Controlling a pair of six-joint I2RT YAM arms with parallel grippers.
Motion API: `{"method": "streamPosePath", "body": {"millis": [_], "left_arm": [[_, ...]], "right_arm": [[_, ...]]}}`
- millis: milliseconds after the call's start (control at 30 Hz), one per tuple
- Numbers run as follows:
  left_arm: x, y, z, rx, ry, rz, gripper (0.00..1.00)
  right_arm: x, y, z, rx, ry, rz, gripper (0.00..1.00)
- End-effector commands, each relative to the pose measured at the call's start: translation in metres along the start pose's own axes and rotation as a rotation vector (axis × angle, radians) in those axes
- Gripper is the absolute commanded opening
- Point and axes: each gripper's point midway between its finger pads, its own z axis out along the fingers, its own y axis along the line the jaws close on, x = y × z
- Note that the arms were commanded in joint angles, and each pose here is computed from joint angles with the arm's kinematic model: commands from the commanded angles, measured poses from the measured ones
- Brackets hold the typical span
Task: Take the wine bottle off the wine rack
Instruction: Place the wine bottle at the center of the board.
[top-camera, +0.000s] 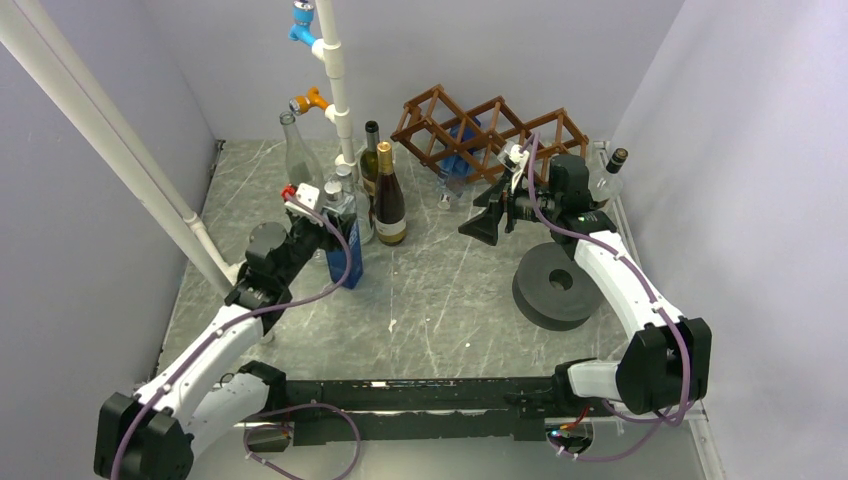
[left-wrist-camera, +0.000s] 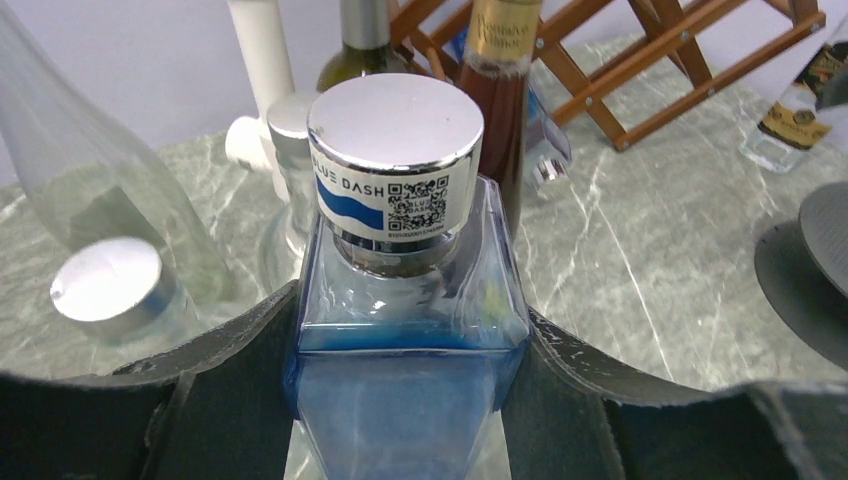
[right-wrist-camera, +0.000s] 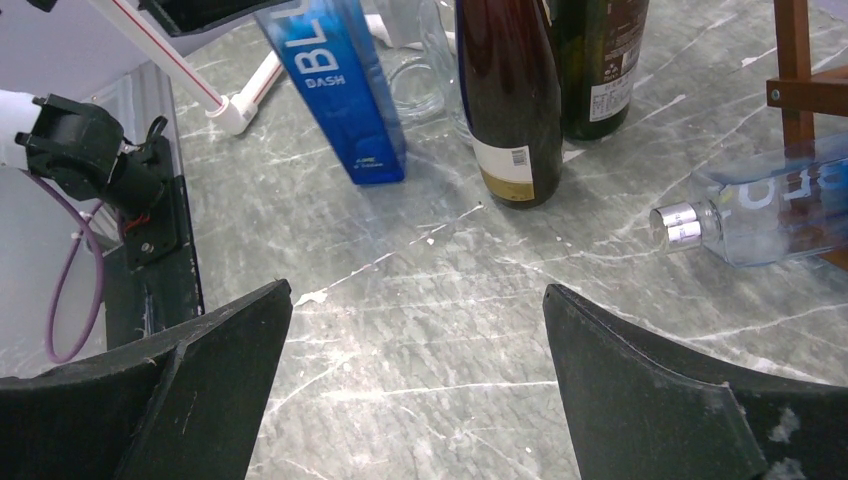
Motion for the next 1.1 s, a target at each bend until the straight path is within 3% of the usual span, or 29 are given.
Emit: {"method": "streamPosePath", "body": {"millis": [0,167,600,1067], "left_arm": [[-0.088,-0.01,-0.024,0.033,-0.203,0.022,0.0],[-0.09,0.007,-0.04,-0.07,-0.182,0.018,0.0],[-0.099,0.074,-0.069,-0.47,-0.276,0.0,0.0],[-0.09,0.109,-0.067,-0.683,-0.304,0.033,0.0]], "right_arm": [[-0.006,0.002,0.0,-0.024,-0.022,-0.02,1.0],[-0.005,0.002,0.002,-0.031,-0.02,-0.01,1.0],[-0.005,0.003,0.002,-0.032,-0.023,-0.008,1.0],[-0.004,0.002,0.003,-0.033,-0.02,-0.002,1.0]]}}
